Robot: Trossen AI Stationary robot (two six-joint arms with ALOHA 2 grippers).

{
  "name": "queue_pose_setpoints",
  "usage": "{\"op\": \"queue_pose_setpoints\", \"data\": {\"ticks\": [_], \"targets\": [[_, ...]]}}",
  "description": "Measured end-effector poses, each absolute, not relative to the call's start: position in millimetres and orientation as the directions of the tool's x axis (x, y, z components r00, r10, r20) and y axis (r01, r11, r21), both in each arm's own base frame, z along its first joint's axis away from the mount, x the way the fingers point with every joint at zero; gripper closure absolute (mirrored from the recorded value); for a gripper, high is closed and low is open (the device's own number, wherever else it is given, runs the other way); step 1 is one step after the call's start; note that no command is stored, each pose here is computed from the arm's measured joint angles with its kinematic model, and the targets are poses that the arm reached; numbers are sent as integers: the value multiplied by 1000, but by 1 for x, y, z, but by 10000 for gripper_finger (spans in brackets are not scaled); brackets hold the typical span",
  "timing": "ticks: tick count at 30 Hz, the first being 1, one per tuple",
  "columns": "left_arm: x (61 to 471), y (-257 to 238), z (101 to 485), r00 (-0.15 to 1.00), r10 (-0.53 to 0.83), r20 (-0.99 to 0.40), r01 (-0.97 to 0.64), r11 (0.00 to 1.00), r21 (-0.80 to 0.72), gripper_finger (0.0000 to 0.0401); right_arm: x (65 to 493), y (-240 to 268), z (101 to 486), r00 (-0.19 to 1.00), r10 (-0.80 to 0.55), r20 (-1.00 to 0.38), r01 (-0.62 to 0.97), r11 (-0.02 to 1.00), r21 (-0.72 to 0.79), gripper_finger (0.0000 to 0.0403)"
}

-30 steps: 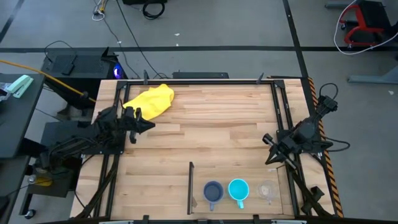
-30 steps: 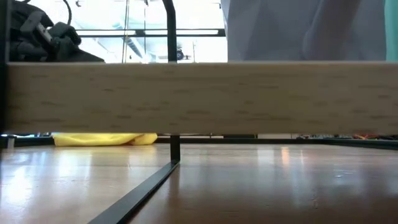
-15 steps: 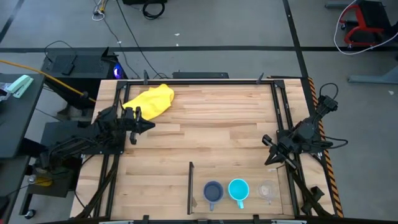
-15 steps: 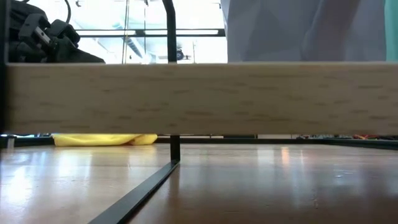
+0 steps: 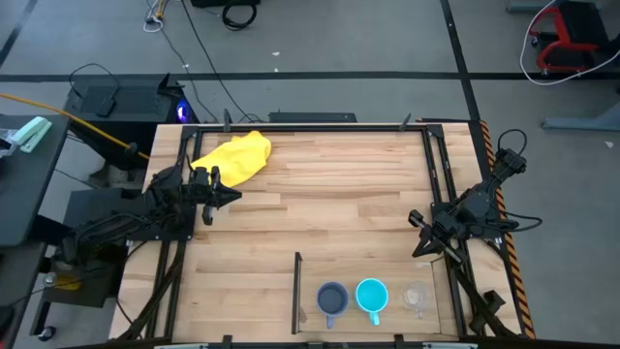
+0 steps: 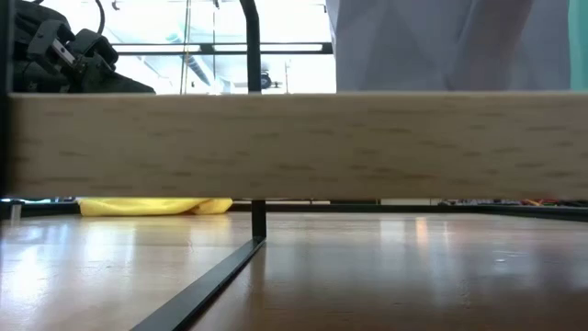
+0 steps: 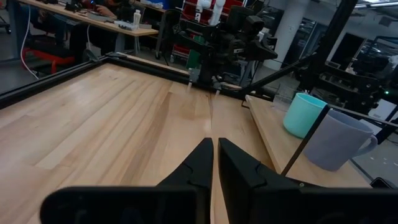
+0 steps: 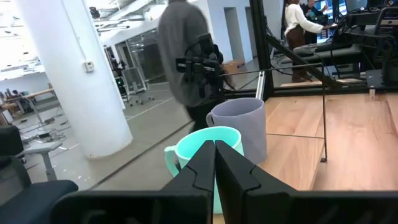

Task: Stack small to large cups/mugs on shelf
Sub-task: Return to Home Position

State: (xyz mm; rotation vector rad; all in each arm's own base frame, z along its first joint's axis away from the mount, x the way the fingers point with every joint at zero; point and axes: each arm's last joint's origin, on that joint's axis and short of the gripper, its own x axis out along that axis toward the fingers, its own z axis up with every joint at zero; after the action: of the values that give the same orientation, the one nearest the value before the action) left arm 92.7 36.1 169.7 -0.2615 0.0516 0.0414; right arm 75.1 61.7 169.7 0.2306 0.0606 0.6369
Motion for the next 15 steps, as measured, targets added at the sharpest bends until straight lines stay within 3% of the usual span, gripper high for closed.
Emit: {"op": "queue_pose_setpoints", "data": {"ticks": [15], "targets": [[93, 36, 170, 998, 34, -56, -48, 965, -258, 368, 75, 62, 170, 803, 596, 16, -582, 779, 232, 384]]}}
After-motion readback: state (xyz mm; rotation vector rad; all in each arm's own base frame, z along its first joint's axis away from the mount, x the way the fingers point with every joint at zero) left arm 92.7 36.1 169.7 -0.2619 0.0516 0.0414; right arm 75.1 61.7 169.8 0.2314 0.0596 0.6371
